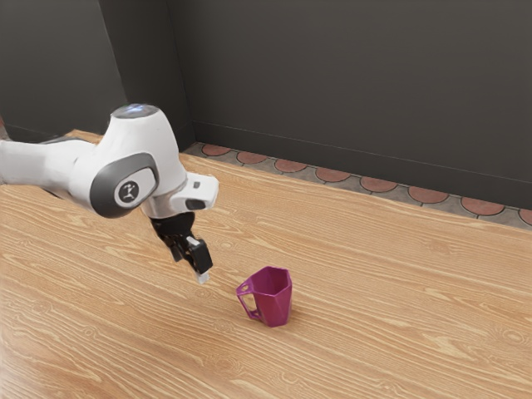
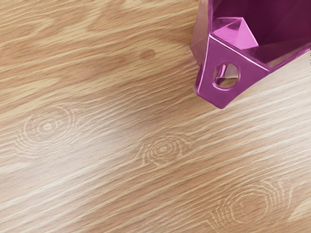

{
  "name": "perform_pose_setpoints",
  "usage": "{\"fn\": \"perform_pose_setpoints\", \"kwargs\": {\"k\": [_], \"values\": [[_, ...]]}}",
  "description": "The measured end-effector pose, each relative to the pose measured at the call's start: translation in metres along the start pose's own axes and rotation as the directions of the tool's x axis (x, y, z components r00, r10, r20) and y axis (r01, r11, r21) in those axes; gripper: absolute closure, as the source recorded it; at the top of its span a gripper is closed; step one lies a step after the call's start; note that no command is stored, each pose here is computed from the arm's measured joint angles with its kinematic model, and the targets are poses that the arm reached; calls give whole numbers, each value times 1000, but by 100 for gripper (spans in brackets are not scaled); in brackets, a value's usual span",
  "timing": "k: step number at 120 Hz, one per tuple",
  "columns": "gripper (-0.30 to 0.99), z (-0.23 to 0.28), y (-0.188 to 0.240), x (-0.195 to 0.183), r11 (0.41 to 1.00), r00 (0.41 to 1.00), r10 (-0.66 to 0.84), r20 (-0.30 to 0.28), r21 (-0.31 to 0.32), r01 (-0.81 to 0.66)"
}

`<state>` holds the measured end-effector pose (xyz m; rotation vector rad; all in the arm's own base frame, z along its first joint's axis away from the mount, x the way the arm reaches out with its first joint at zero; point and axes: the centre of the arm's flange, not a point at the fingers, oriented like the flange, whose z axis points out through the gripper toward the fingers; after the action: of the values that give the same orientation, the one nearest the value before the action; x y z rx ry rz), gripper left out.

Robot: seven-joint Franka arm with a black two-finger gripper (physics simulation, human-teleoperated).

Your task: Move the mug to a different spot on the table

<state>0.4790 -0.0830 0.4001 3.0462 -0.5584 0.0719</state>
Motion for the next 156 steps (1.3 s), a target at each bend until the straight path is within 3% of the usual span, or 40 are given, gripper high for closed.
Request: {"fn": "perform_pose_setpoints", "kwargs": {"k": [12, 42, 74, 108, 156], "values": [[5, 19, 6, 7, 995, 995, 96, -20, 10, -96], [6, 86, 7, 9, 955, 955, 295, 5, 10, -295], [8, 113, 31, 27, 879, 877, 477, -63, 56, -474], [16, 122, 17, 34, 890, 876, 456, -157, 72, -451], [33, 134, 13, 37, 875, 852, 484, -202, 113, -470]]}}
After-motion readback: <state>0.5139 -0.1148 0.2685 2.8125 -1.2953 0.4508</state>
